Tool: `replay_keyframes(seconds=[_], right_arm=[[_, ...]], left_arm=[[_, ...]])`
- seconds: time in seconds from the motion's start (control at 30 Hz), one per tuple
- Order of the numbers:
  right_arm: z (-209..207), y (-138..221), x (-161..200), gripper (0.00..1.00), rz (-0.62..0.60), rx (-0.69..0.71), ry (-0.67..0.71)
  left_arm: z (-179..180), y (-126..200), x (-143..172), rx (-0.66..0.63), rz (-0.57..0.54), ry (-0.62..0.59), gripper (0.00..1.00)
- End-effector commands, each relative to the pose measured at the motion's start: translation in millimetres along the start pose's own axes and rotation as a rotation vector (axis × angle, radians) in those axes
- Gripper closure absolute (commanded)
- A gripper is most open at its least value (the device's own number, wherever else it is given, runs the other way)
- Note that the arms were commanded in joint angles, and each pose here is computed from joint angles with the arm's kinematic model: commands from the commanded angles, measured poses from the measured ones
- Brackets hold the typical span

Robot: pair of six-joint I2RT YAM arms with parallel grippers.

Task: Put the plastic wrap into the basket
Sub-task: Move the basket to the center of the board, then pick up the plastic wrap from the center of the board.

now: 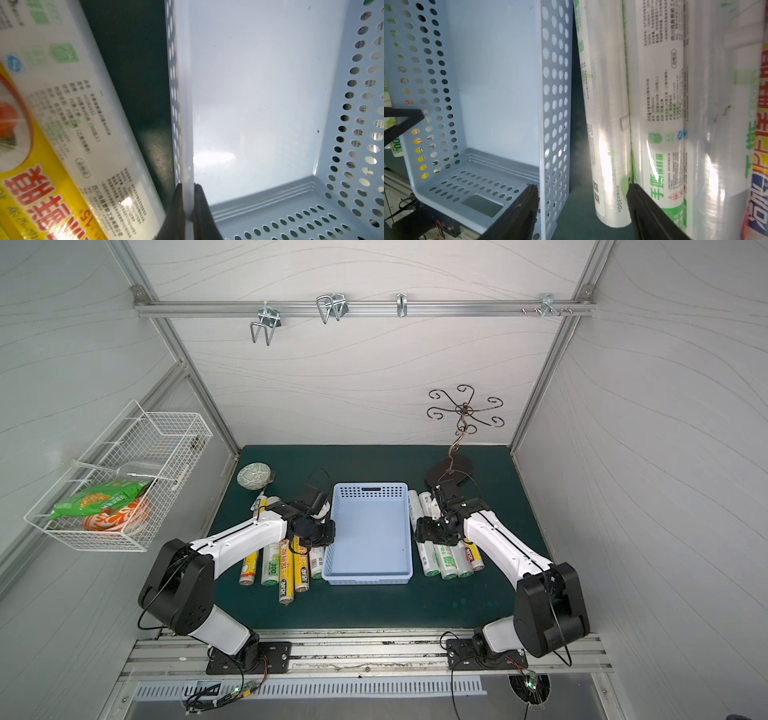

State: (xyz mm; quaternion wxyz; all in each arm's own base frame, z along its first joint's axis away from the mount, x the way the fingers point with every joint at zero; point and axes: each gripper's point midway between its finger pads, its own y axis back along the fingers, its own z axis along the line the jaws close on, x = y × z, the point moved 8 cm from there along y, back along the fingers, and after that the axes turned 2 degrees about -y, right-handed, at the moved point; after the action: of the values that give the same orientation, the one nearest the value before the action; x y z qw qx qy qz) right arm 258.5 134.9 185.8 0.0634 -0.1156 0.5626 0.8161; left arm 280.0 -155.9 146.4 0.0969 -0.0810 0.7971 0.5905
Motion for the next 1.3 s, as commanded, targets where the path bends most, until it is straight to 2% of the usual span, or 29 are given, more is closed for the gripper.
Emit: replay_keyframes(seconds=[0.0, 0.2, 0.53, 0.8, 0.97, 1.27], right_arm=[[2, -3, -11, 0.33, -0.004, 0.007, 0.02], [2, -14, -19, 0.36, 0.012, 0.002, 0.022], [-2, -33, -26, 0.35, 0.044, 0.041, 0.041], [-7, -47, -27, 0.35, 0.06, 0.074, 0.053], [-8, -59, -28, 0.36, 0.078, 0.089, 0.07], [-6, -74, -31, 0.39, 0.092, 0.13, 0.076]], left_arm=[[-6, -2, 11, 0.043, 0.044, -0.003, 0.97], [-11, 12, 6, 0.069, 0.012, -0.002, 0.72], [-9, 77, -2, 0.029, -0.155, -0.006, 0.48], [17, 130, 6, -0.006, -0.333, 0.053, 0.29], [30, 147, 13, -0.011, -0.401, 0.073, 0.24], [36, 145, 17, -0.005, -0.378, 0.097, 0.23]])
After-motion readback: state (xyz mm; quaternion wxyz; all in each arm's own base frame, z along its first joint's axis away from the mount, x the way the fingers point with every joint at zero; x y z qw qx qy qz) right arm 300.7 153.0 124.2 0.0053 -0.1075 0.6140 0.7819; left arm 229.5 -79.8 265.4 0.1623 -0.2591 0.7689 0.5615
